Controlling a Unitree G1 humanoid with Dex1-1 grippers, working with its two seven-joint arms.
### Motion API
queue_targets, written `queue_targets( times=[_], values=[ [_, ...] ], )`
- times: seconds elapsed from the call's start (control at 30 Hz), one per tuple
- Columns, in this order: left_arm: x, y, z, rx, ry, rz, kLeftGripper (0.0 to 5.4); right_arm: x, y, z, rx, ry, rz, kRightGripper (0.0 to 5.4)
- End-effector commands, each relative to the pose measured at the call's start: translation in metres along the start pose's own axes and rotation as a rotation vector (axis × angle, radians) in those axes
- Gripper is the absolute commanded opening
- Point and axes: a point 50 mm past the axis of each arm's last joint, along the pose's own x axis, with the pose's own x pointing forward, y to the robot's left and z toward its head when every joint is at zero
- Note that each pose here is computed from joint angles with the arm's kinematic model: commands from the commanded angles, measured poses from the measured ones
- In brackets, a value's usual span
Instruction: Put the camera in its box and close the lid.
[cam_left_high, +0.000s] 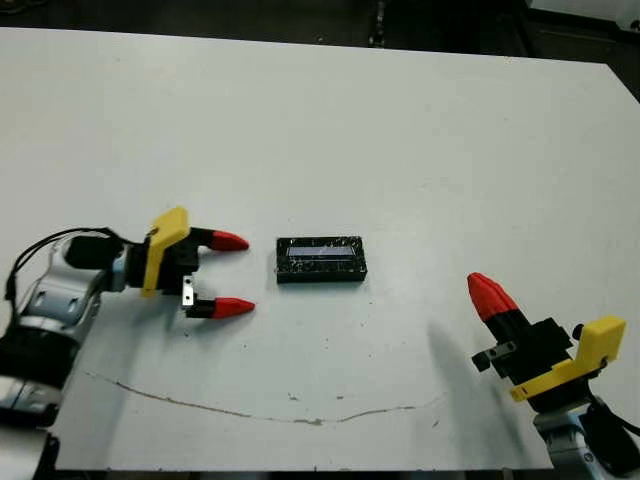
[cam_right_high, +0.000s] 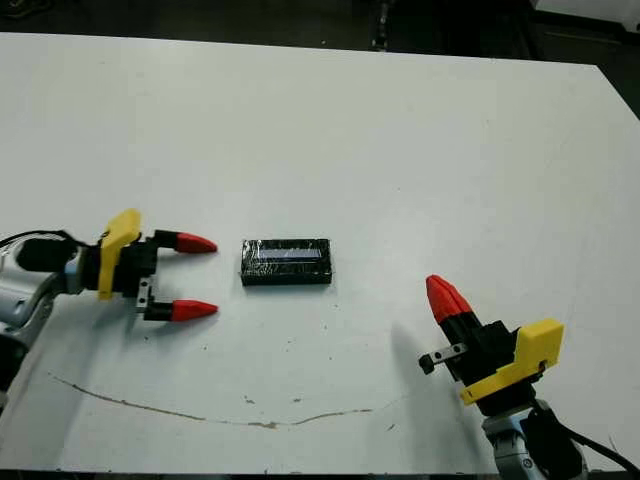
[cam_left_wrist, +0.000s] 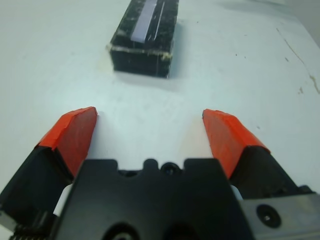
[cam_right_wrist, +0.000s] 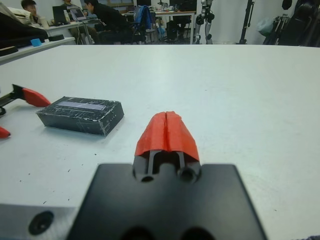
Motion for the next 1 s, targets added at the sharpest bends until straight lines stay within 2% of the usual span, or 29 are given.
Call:
queue_targets(
  times=[0.03, 0.1, 0.2, 0.3, 0.37, 0.5, 0.57, 0.73, 1.0],
  values=[
    [-0.014, 0.0, -0.002, 0.006, 0.03, 0.062, 5.39, -0.002, 0.0, -0.002, -0.001, 0.01, -0.004, 0.0],
    [-0.02, 0.0, 0.003, 0.011, -0.003, 0.115, 5.39, -0.002, 0.0, -0.002, -0.002, 0.014, -0.005, 0.0],
    [-0.022, -0.002, 0.016, -0.024, -0.115, 0.276, 5.26, -0.002, 0.0, -0.002, 0.006, 0.013, -0.007, 0.0],
    [-0.015, -0.015, 0.031, -0.092, -0.29, 0.453, 5.0, -0.002, 0.001, -0.002, 0.01, 0.01, -0.009, 0.0],
    [-0.007, -0.025, 0.042, -0.099, -0.394, 0.513, 4.67, -0.002, 0.0, -0.003, 0.008, 0.006, -0.008, 0.0],
    [0.012, -0.048, 0.064, -0.097, -0.534, 0.549, 4.08, -0.001, 0.001, -0.002, -0.003, 0.015, -0.02, 0.0],
    [0.018, -0.055, 0.07, -0.104, -0.574, 0.551, 3.73, -0.001, 0.001, -0.001, 0.0, 0.014, -0.02, 0.0],
    [0.021, -0.068, 0.073, -0.12, -0.629, 0.601, 3.02, 0.001, 0.001, 0.0, -0.003, -0.008, -0.032, 0.0],
    [0.024, -0.085, 0.052, -0.192, -0.677, 0.756, 1.76, 0.011, -0.002, 0.01, -0.03, -0.085, -0.12, 0.0]
  ],
)
